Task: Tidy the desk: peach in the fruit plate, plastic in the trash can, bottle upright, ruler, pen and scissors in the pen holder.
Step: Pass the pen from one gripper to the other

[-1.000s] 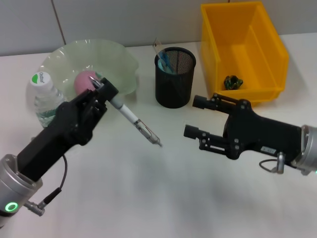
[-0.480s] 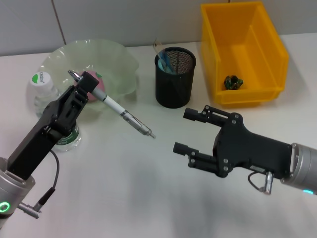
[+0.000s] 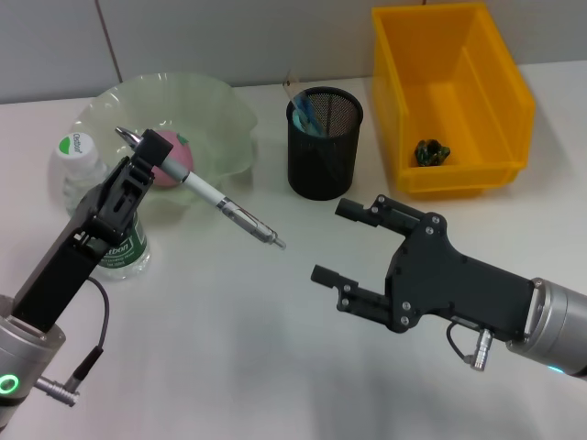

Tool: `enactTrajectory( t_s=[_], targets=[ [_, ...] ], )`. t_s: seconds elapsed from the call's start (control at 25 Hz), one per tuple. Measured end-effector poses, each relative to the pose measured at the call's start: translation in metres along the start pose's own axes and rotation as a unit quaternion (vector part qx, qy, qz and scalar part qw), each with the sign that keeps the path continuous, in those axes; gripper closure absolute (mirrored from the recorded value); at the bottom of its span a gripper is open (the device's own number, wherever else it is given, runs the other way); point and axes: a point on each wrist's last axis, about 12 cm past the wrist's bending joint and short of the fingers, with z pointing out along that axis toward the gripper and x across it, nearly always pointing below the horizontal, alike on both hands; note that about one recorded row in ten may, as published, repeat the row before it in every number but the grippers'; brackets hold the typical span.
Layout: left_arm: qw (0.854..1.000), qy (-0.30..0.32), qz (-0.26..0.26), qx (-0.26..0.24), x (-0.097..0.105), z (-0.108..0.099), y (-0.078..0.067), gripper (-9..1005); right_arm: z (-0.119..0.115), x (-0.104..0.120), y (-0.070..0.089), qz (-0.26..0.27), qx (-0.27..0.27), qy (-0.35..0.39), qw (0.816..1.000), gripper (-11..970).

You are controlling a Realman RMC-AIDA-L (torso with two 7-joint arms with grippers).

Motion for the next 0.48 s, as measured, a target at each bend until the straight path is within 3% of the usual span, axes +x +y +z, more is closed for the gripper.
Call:
enactTrajectory(
  t_s=[0.48],
  targets=[
    [0.999, -0.027, -0.037, -0.013, -0.0008, 0.0019, 0.0007, 814, 0.0031, -0.0024, 0.0016, -0.03, 0.022, -0.02, 0.999, 285]
  ],
)
